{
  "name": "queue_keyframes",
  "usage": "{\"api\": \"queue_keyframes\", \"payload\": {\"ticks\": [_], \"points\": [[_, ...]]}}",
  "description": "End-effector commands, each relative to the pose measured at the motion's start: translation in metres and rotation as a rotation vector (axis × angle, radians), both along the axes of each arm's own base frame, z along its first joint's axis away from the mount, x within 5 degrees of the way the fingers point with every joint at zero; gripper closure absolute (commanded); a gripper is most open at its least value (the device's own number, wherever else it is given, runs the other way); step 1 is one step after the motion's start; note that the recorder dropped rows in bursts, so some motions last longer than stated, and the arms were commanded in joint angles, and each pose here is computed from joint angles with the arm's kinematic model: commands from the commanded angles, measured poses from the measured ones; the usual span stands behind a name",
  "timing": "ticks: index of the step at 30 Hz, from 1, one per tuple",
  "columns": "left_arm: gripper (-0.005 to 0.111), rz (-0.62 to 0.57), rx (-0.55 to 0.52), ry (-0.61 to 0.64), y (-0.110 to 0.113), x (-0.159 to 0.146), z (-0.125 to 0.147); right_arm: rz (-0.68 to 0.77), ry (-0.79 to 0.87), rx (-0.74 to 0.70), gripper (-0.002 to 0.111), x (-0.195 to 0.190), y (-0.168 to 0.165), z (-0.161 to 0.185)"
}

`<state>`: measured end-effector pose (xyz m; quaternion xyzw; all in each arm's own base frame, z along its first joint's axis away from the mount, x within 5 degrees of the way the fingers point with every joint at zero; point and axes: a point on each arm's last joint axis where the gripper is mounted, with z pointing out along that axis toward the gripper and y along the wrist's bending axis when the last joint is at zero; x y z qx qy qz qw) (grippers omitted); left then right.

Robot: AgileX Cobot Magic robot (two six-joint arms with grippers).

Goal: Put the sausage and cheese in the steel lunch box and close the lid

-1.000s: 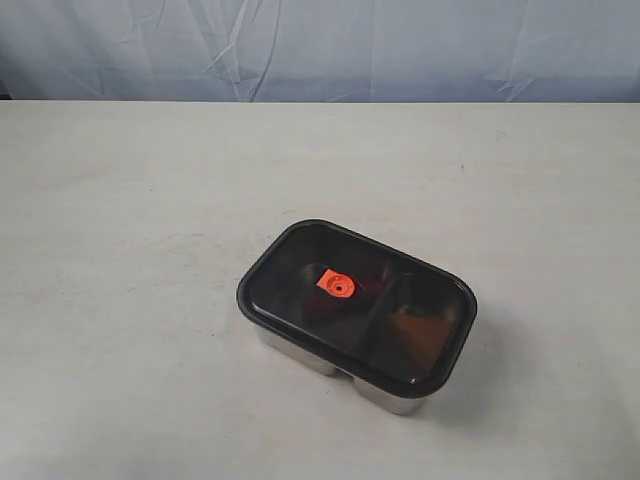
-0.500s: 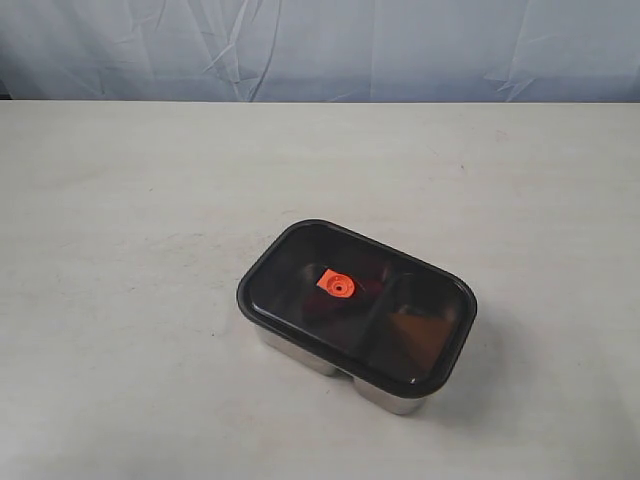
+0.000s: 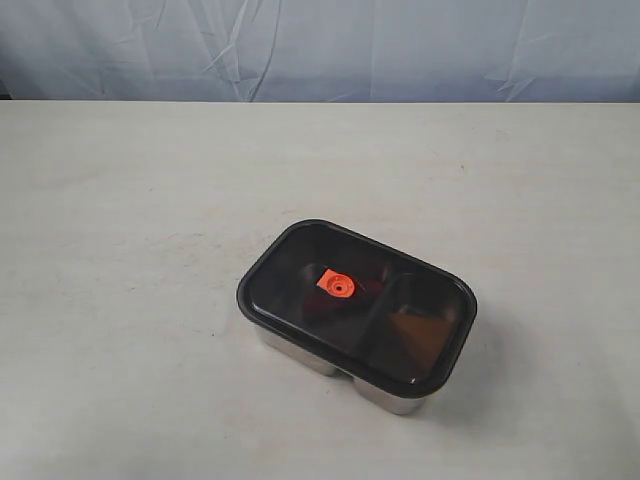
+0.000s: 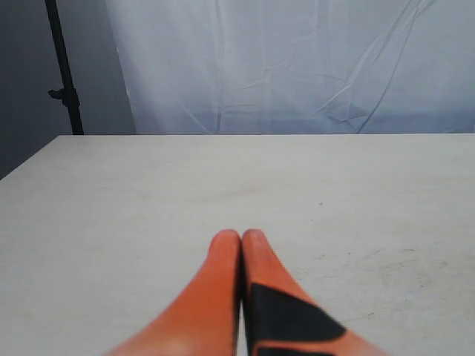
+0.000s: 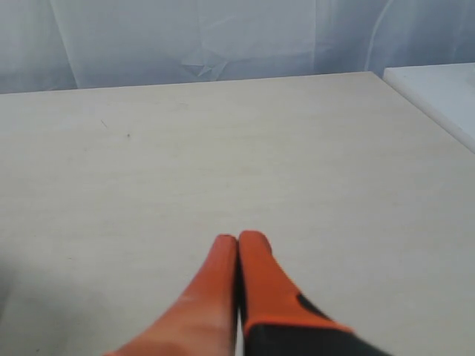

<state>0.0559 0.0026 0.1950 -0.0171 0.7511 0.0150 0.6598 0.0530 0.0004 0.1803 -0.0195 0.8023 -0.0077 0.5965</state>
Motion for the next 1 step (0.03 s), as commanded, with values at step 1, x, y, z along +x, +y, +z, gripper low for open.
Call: {"api": "queue_keyframes", "payload": {"ticks": [1], "points": [[0.107,0.002,0.001,-0.011,0.0001,-0.0002,-0.0005,-0.004,-0.017,-0.001,0.108,0.0000,-0.0002,0.0003]]}}
